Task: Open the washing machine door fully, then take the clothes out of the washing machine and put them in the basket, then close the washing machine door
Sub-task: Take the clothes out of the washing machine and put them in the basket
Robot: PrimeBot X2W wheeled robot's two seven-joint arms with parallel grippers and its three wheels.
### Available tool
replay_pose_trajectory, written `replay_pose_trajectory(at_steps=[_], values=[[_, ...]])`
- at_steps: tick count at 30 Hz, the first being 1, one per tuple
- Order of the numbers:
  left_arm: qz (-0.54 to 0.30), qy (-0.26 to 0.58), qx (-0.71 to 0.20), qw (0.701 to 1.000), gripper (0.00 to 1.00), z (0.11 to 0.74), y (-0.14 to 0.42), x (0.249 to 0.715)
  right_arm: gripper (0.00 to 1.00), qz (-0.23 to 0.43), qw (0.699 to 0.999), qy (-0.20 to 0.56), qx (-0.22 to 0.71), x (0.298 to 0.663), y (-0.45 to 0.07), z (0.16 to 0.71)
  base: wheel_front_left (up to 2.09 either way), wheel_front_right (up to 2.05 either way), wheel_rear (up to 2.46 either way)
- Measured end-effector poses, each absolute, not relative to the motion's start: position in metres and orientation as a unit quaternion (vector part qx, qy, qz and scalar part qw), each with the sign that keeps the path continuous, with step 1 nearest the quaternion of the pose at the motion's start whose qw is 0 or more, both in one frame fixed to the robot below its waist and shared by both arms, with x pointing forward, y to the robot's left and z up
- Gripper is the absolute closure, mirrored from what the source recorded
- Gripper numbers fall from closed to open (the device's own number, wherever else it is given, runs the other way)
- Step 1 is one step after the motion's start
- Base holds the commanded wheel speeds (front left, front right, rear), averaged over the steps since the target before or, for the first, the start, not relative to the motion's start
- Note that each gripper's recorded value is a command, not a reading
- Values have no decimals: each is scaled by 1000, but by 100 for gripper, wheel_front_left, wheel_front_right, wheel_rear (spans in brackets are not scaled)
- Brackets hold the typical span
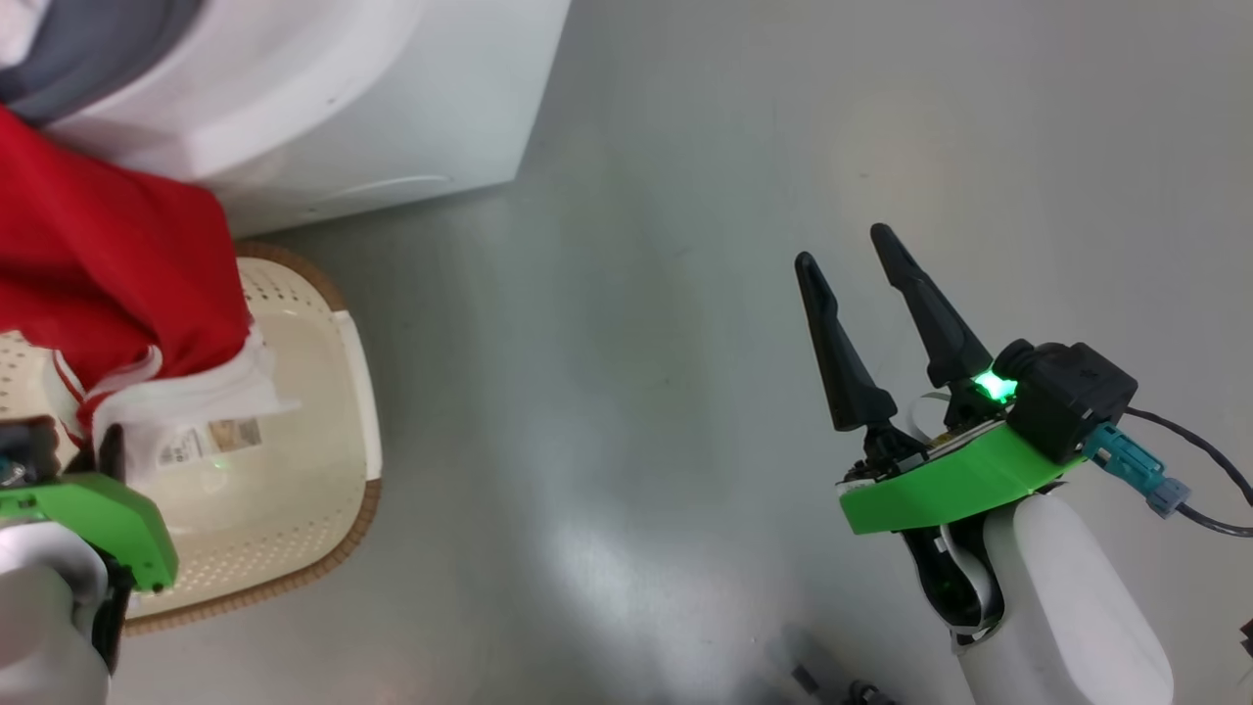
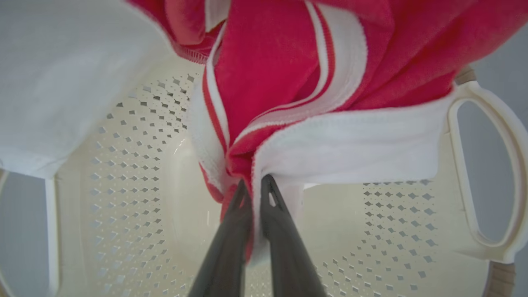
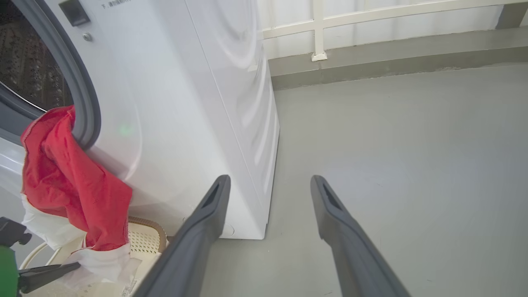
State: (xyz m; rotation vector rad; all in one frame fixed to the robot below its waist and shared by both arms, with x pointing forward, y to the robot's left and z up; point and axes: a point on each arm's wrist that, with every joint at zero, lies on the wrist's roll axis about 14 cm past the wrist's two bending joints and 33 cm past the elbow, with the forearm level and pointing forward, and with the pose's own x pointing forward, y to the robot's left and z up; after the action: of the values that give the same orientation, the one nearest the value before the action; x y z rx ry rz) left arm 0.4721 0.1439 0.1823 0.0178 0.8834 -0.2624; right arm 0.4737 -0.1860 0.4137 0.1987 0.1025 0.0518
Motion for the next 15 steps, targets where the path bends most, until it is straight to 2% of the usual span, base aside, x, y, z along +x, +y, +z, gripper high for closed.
replay_pose_trajectory(at_steps=[2, 4, 5, 6, 15], values=[[-127, 428, 4, 895, 64, 178, 142, 475, 0, 26, 993, 56, 98, 473, -186, 409, 0, 0, 0], [-127, 429, 1, 894, 43, 175, 139, 478, 0, 24, 993, 61, 97, 473, -187, 406, 0, 0, 0], [-128, 430, 0, 894, 10, 174, 139, 478, 0, 23, 993, 63, 97, 473, -188, 404, 0, 0, 0], [-128, 430, 0, 893, 0, 173, 138, 478, 0, 23, 993, 64, 97, 473, -188, 403, 0, 0, 0], [-113, 424, -18, 898, 0, 179, 141, 483, 0, 26, 994, 52, 97, 480, -187, 410, 0, 0, 0]])
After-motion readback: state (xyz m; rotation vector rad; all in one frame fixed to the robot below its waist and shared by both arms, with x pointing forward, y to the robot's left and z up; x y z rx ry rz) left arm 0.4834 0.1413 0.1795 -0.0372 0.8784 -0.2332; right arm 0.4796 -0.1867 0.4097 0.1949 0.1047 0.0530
